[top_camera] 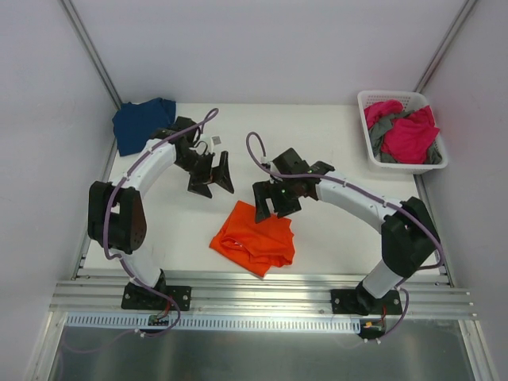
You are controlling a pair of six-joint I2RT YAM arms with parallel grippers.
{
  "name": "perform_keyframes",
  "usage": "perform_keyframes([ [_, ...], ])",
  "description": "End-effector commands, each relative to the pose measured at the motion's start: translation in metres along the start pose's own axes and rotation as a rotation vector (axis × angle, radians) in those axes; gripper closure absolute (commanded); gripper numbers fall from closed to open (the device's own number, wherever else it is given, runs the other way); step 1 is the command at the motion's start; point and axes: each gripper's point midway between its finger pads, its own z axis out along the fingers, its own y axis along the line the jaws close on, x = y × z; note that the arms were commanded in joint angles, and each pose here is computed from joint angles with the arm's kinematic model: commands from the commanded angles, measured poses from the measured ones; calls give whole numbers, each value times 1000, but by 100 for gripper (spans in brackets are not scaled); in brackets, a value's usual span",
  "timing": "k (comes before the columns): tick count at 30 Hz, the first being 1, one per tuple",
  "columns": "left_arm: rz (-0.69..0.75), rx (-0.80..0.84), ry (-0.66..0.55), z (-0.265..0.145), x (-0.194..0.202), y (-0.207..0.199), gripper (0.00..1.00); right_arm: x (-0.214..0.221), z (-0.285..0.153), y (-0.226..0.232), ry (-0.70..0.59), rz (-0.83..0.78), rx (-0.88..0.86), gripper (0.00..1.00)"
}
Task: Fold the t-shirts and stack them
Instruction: Fold the tshirt
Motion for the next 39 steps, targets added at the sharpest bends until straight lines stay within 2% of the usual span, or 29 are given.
perform_keyframes([
  [1,-73,-7,-8,-11,4,17,1,10,23,-4,55,37,-38,10],
  [6,-85,29,-60,-29,-1,10,1,0,51,4,97,107,-129,9],
  [9,-27,31,-130,-45,-19,-3,1,-19,64,9,115,125,-157,9],
  [10,5,7,-175,-55,-30,-6,1,-37,62,18,86,106,-173,9],
  [13,69,-23,-250,-72,-51,-14,1,-57,73,17,75,107,-154,7],
  [19,164,-36,-346,-99,-76,-30,1,-86,74,-47,-16,206,-15,4],
  [26,116,3,-295,-86,-65,-26,1,-94,38,-146,-67,345,117,5],
  [30,86,41,-262,-77,-62,-26,1,-76,20,-168,-74,399,157,5],
  [35,75,118,-223,-69,-56,-37,1,-44,-6,-145,-51,401,171,5],
  [37,81,163,-185,-63,-44,-46,1,-48,-17,-119,-61,360,138,6],
  [39,70,174,-146,-54,-32,-46,1,-64,-36,-96,-123,311,106,6],
])
